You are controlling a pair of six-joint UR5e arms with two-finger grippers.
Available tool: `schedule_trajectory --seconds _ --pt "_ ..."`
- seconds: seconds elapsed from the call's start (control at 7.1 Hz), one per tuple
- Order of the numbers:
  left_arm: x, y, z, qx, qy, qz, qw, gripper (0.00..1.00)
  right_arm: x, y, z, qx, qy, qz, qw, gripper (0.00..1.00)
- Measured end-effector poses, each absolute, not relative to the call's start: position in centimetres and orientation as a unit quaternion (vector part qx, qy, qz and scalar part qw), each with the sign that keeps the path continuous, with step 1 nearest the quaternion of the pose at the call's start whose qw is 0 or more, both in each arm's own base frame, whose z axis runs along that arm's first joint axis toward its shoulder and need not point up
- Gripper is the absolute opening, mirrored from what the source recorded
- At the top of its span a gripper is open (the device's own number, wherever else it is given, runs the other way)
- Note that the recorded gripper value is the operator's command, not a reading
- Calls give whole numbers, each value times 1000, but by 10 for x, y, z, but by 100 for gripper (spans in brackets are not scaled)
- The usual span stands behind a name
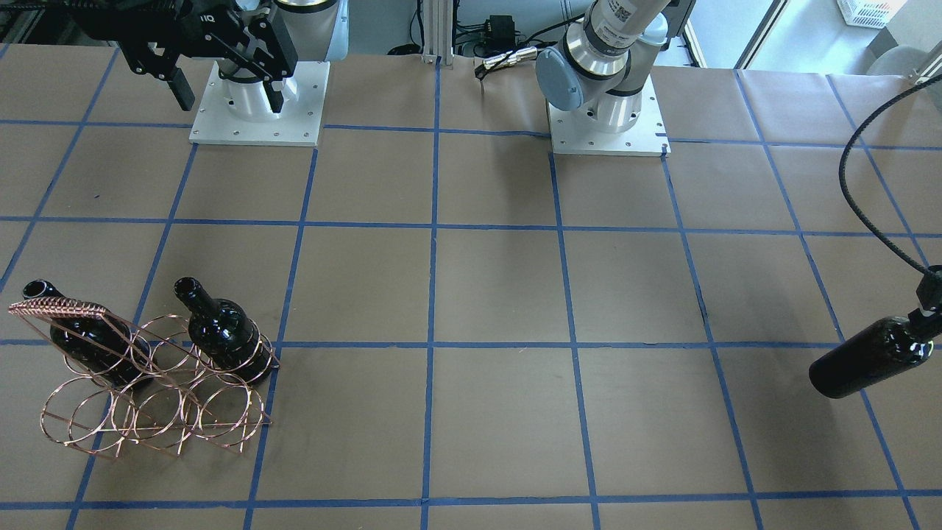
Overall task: Place wine into wine basket
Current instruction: 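Lift the bottle with the left gripper and turn it upright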
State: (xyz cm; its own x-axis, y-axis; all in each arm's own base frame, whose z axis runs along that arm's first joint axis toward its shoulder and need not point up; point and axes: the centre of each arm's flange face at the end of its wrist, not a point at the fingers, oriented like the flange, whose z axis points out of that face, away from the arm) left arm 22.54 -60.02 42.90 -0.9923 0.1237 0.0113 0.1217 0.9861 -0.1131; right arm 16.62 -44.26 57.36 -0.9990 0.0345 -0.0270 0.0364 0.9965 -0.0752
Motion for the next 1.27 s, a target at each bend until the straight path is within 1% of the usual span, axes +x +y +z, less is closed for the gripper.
schedule_trajectory --seconds 0.7,0.99,1.27 --pt "12 -579 465 6 -998 60 31 0 165 -443 573 18 999 -38 11 100" --pt "-61 -553 465 34 -997 57 36 0 165 -443 573 18 999 -37 11 100" --pt "-110 -518 446 44 -996 64 36 0 166 -443 573 18 999 -37 12 100"
